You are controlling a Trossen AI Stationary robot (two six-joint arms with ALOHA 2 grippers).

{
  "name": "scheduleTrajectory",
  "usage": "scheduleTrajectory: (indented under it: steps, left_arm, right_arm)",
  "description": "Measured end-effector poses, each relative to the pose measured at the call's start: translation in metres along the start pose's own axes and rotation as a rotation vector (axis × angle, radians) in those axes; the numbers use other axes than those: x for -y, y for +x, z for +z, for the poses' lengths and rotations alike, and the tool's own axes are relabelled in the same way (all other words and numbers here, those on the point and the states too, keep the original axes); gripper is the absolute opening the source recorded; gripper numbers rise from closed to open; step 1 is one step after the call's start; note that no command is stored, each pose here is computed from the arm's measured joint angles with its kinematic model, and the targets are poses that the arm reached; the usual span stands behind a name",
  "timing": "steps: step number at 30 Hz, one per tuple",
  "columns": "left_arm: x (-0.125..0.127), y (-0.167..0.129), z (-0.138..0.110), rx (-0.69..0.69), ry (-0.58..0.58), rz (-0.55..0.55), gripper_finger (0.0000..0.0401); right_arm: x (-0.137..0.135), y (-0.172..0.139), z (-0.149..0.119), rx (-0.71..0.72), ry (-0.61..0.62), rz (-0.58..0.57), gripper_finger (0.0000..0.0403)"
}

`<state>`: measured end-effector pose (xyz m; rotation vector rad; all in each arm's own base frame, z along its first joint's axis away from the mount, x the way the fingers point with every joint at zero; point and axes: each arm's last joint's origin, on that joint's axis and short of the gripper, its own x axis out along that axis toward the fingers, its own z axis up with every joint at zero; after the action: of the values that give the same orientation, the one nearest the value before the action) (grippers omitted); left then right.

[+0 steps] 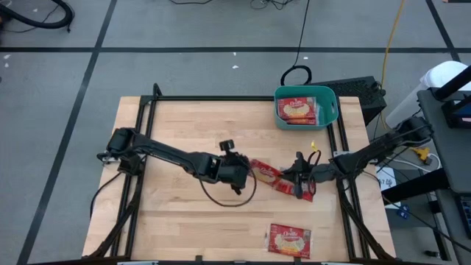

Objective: Sort popcorn bags into baskets
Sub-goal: Put the red popcorn bag into the blue bin

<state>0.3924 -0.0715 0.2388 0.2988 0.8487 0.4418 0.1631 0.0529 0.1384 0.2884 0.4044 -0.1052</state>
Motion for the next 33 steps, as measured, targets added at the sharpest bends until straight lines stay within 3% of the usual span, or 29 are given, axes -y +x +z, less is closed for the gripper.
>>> scheduleTrajectory:
  steps: [6,19,25,33]
  left_arm:
    - [-0.015,-0.003,-0.01,-0.111,-0.104,0.039,0.0079]
    - [-0.021,0.005,-0.011,-0.103,-0.172,0.055,0.0076]
    - [-0.004,0.015,-0.03,-0.051,-0.191,0.03,0.0076]
    - [0.019,0.027,-0.044,0.163,-0.264,-0.114,0.0076]
  right_arm:
    - [0.011,-0.012,0.015,-0.087,-0.053,-0.003,0.0004]
    - [0.03,-0.06,0.105,-0.344,-0.228,-0.124,0.001]
    - [0.036,-0.086,0.142,-0.36,-0.315,-0.159,0.001]
    - [0.049,-0.115,0.189,-0.393,-0.444,-0.268,0.001]
